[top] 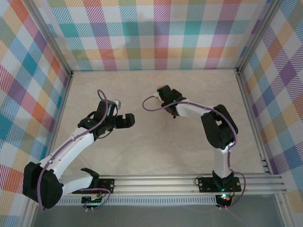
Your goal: Fold the paper box
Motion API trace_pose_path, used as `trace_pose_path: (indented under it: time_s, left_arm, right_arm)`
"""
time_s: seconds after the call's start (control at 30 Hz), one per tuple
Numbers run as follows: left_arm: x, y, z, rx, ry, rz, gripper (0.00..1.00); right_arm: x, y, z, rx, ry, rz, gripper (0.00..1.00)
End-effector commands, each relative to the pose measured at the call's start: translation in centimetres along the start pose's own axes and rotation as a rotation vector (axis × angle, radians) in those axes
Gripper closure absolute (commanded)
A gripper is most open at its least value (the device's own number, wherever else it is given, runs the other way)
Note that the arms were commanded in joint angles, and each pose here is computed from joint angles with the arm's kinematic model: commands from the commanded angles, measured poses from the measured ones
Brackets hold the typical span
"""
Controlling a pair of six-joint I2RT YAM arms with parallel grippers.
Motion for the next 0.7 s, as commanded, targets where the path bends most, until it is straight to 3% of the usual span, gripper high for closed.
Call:
trace_pose_path:
  time_s: [0.0,0.23,0.37,0.5,0.57,0.67]
  left_arm:
    - [-0.3,1.0,0.6,-0.009,-0.077,0.051,0.0]
    - [-0.4,2.8,2.2,0.025,-0.31,0.177,0.0]
    - [0.0,3.4,1.7,0.201,-0.422,0.163,0.0]
    - [-0.1,5.6,1.0,0.238,-0.559,0.224,0.0]
    - [0.1,7.2,1.0,0.208,-0.594,0.261,0.0]
    - [0.9,9.0,1.1,0.155,-0.62,0.244,0.0]
  right_arm:
    - [-3.8,-2.2,1.4,0.118,-0.116,0.044,0.21]
    - [-7.5,-3.5,-0.3,0.306,-0.247,0.164,0.12]
    - [-8.9,-4.8,-3.3,0.527,-0.363,0.237,0.12]
    - [-9.6,-6.1,-7.6,0.692,-0.466,0.143,0.02]
    - [-9.3,-6.6,-10.4,0.802,-0.471,0.061,0.0]
    - [-8.3,-6.3,-13.7,0.82,-0.387,-0.03,0.0]
Point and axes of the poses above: each hand's point on the last joint's axis, 136 mm out from that joint toward the fingers, its own x axis out along the fingers, its own y axis along the line the jaws close on, z = x × y, the point moved 7 cm from there along -x, back along the fingers, and after that the axes turned 9 degrees about -x, right-handed, at the moved point
